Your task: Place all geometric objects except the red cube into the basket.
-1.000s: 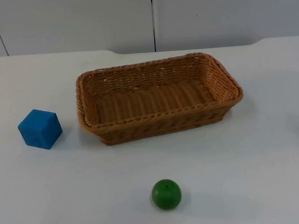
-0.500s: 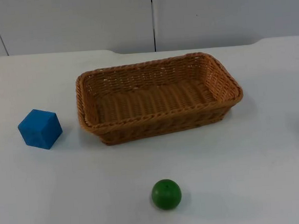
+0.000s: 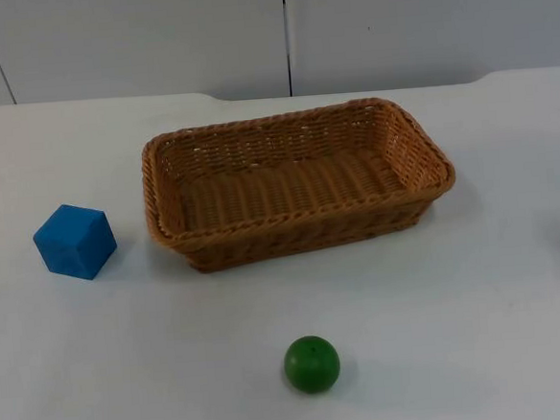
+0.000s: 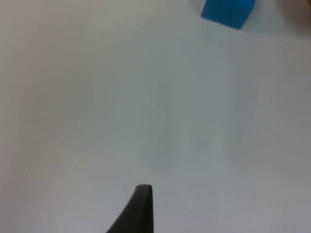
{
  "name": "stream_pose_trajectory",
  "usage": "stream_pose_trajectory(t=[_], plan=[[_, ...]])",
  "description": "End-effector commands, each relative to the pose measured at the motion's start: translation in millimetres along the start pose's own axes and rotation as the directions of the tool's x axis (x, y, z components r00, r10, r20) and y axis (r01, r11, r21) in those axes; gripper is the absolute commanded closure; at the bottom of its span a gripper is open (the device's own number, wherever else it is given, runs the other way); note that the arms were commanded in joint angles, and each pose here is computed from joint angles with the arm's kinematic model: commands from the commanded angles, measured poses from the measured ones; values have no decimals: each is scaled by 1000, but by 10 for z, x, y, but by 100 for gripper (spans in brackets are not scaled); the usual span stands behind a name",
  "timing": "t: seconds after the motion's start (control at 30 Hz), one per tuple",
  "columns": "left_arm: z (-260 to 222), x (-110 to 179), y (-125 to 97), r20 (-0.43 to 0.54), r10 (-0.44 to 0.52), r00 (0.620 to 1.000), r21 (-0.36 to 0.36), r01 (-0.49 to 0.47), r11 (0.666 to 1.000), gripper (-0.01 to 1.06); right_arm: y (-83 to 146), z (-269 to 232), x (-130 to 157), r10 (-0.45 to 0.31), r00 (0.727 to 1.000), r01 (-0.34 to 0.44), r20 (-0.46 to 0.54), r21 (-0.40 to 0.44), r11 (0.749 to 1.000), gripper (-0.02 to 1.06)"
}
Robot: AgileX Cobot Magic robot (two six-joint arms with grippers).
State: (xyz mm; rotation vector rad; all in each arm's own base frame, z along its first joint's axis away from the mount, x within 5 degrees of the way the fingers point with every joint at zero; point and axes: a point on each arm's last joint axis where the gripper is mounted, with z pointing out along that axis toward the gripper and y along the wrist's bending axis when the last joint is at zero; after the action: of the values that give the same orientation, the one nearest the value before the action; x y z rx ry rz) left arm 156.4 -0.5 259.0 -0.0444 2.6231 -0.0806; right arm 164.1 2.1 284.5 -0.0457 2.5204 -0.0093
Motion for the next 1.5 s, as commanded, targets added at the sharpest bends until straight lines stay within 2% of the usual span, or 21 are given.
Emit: stream_pose_trajectory(t=[0.0, 0.2, 0.3, 0.33, 0.5, 0.67, 0.87, 1.07, 1.23, 1.37, 1.47], plan=[[93, -71, -18, -14, 17, 1000, 17, -17, 1000, 8, -5, -13, -24, 7, 1000, -7, 18, -2, 1000, -1], [377, -417, -12, -87, 79, 993, 24, -77, 997, 9, 1, -13, -28, -7, 1000, 7, 23, -8, 1000, -1], [646, -661, -100, -152, 168, 974, 54, -161, 985, 9, 0, -13, -31, -11, 1000, 11, 25, -6, 1000, -1], [646, -661, -100, -152, 168, 974, 54, -161, 985, 9, 0, -13, -31, -11, 1000, 11, 25, -6, 1000, -1], [1123, -1015, -281, -220, 332, 917, 96, -318, 943, 9, -2, -14, -33, -15, 1000, 15, 27, -5, 1000, -1], [1519, -1158, -357, -273, 379, 884, 127, -358, 925, 10, -2, -14, -33, -15, 1000, 15, 27, -5, 1000, -1], [1916, -1340, -377, -288, 424, 858, 142, -400, 906, 11, -5, -14, -35, -19, 999, 19, 30, -1, 1000, -1], [2241, -1467, -397, -302, 420, 856, 148, -393, 907, 11, -5, -14, -39, -19, 999, 19, 34, -1, 1000, -1], [2468, -1452, -394, -320, 429, 844, 156, -400, 903, 11, -5, -14, -40, -19, 999, 19, 35, -1, 1000, -1], [2565, -1454, -400, -289, 430, 855, 153, -402, 903, 11, -5, -14, -42, -19, 999, 19, 38, -1, 1000, -1], [2628, -1434, -399, -283, 452, 846, 161, -422, 892, 11, -5, -14, -42, -19, 999, 19, 38, -1, 1000, -1]])
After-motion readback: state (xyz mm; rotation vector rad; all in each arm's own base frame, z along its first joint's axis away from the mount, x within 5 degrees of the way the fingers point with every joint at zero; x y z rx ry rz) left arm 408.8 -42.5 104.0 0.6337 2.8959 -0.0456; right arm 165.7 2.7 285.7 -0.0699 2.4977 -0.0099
